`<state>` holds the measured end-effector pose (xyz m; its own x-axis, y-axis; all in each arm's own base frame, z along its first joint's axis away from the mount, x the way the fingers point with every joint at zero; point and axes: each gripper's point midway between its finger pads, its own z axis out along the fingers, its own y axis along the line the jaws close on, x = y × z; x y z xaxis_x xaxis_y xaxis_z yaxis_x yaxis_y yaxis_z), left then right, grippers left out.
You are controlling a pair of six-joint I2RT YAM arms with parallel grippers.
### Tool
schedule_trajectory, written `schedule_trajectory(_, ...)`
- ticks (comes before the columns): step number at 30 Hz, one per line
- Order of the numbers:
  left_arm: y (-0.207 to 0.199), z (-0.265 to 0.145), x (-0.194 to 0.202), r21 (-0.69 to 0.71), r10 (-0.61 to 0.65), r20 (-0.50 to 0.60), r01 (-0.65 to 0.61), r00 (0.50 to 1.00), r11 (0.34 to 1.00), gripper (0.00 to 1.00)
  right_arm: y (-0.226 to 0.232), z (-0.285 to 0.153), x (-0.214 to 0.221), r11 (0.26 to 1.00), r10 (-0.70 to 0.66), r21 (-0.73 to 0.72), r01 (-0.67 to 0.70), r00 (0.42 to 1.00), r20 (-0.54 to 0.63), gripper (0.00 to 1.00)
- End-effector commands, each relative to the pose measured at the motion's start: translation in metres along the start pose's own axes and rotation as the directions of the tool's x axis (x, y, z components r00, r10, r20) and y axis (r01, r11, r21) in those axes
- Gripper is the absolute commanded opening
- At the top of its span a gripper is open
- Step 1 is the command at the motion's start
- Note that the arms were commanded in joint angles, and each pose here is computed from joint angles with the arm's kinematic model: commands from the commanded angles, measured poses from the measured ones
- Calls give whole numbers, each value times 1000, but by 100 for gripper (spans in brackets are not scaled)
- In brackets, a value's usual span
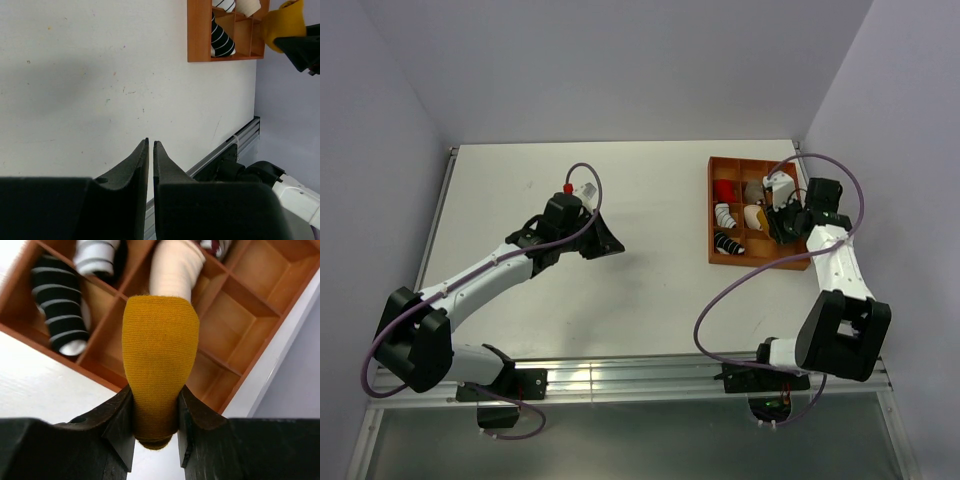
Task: Roll the socks
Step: Place the sock in the storage box.
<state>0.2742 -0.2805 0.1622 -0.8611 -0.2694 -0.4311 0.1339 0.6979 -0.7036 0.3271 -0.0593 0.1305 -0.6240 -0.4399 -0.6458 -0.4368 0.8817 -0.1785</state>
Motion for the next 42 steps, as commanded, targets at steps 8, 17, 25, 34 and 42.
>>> schedule_trajectory(8, -7, -4, -8, 32, 36, 25, -36, 999, 999, 13, -23, 25, 14, 993, -34, 116, 35, 999, -15, 0)
schedule_trajectory(17, -2, -1, -3, 21, 35, 8, -35, 999, 999, 13, 10, 50, 36, 997, -76, -2, 76, 993, -93, 0)
schedule_trajectory(25, 0, 3, -2, 10, 36, -10, -36, 999, 999, 13, 41, 70, 56, 990, -81, -130, 58, 980, -182, 0)
schedule_trajectory(34, 3, 4, -1, -9, 30, -23, -31, 999, 999, 13, 52, 78, 59, 935, 105, -295, -197, 948, -301, 0)
schedule_trajectory(42, 4, 5, 0, -16, 29, -42, -29, 999, 999, 13, 47, 80, 76, 895, 168, -324, -307, 904, -393, 0)
